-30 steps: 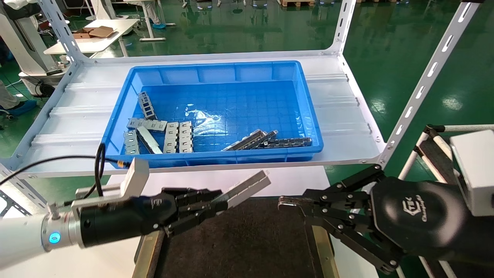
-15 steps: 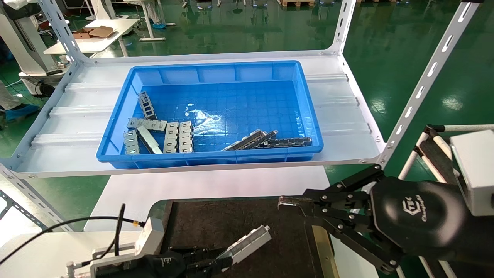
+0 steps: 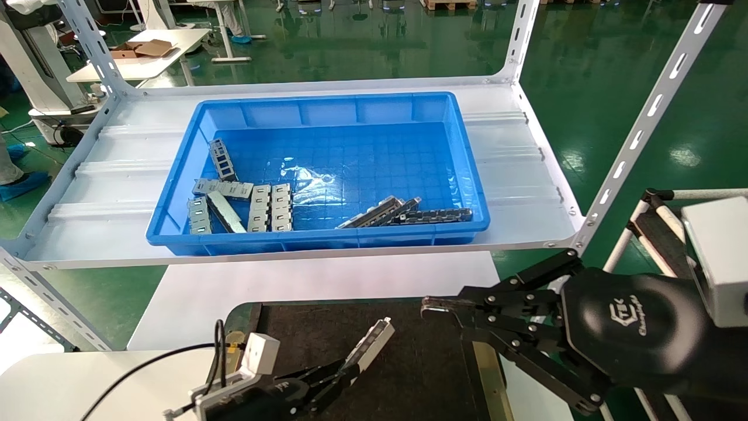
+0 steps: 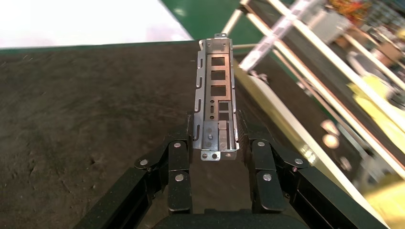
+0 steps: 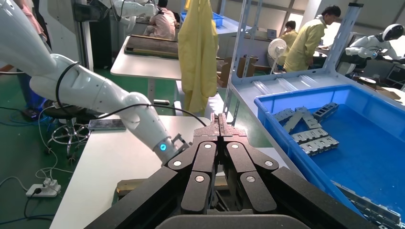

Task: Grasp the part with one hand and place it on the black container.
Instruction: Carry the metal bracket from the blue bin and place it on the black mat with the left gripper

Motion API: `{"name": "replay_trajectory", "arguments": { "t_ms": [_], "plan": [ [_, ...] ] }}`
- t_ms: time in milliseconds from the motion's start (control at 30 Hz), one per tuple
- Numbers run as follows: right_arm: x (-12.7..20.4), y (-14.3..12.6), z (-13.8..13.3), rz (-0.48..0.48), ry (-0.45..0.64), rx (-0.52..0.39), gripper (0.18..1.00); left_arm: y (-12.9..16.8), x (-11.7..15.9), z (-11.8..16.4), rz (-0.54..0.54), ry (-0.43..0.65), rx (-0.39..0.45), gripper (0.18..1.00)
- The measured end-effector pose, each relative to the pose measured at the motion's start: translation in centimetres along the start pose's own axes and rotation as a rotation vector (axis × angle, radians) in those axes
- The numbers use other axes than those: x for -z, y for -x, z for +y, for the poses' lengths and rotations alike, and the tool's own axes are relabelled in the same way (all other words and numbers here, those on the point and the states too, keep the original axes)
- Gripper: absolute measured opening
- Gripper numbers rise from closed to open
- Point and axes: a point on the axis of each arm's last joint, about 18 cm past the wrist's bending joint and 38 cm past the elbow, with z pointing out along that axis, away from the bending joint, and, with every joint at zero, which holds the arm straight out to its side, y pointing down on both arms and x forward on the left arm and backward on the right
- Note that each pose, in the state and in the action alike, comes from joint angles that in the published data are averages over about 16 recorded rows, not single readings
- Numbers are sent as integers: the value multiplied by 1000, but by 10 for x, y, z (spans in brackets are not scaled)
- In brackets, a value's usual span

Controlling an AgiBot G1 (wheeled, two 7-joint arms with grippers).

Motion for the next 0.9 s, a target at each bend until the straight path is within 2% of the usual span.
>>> {"name": "replay_trajectory", "arguments": {
  "t_ms": [433,900],
  "plan": [
    [0,0,0,0,0,0,191,-18,-46,17,-160,-43,144,365],
    [0,0,0,0,0,0,191,-26,-86,25,-284,-98,229,364]
  ]
}}
